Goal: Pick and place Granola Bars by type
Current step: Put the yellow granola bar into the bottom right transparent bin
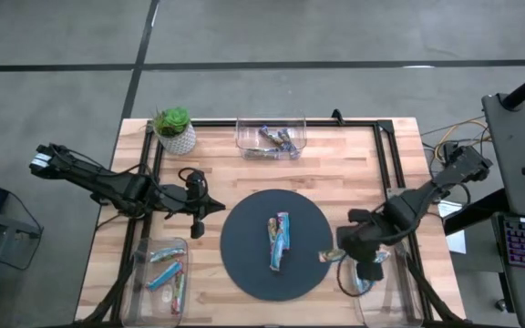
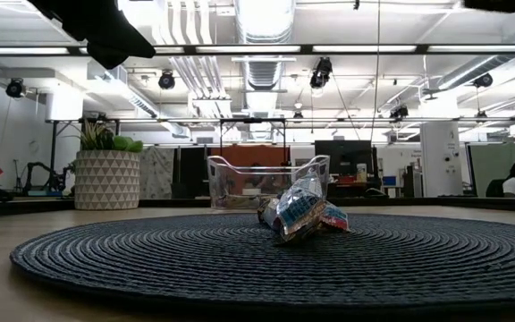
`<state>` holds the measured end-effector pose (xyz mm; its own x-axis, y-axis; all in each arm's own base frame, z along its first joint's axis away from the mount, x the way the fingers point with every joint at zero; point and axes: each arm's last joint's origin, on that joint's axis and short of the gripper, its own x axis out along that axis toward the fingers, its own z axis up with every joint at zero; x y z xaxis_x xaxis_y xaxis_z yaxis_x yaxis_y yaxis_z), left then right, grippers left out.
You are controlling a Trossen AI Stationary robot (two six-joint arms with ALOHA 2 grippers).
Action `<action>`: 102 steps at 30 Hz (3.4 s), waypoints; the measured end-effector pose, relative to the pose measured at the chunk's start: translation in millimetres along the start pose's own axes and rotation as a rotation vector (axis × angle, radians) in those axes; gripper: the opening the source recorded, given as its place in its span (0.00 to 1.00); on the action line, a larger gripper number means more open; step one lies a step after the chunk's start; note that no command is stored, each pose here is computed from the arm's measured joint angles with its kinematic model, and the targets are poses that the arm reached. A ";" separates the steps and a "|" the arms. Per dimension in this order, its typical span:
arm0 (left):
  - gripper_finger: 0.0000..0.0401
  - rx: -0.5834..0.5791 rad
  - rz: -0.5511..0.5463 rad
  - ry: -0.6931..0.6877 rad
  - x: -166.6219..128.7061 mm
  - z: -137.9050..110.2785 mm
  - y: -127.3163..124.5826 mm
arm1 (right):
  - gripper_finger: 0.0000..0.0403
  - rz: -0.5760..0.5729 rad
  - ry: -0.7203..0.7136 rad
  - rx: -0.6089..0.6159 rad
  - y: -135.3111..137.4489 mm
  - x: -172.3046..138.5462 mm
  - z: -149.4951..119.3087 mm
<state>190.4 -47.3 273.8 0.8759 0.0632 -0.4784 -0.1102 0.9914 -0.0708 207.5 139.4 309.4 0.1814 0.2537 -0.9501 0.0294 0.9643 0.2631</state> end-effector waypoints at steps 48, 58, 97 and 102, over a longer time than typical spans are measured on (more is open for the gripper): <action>0.00 0.003 0.000 0.000 0.0 0.0 -0.1 | 0.11 -0.072 -0.008 0.960 75.0 15.5 -121.6; 0.00 0.003 0.000 0.000 0.0 0.0 0.0 | 0.11 -0.086 -0.008 0.944 72.9 20.1 -122.8; 0.00 -0.095 0.000 -0.001 0.1 0.1 0.0 | 0.48 -0.063 0.153 0.872 66.1 61.2 -133.0; 0.00 -0.193 0.005 -0.048 0.0 4.4 -0.4 | 0.50 -0.079 0.151 0.861 64.3 61.6 -133.5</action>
<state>192.5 -47.1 277.6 0.8960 0.0782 -0.4371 -0.1986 0.9510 -0.2369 89.3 227.1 245.4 0.0177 0.2547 -0.9668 0.7787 0.6030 0.1731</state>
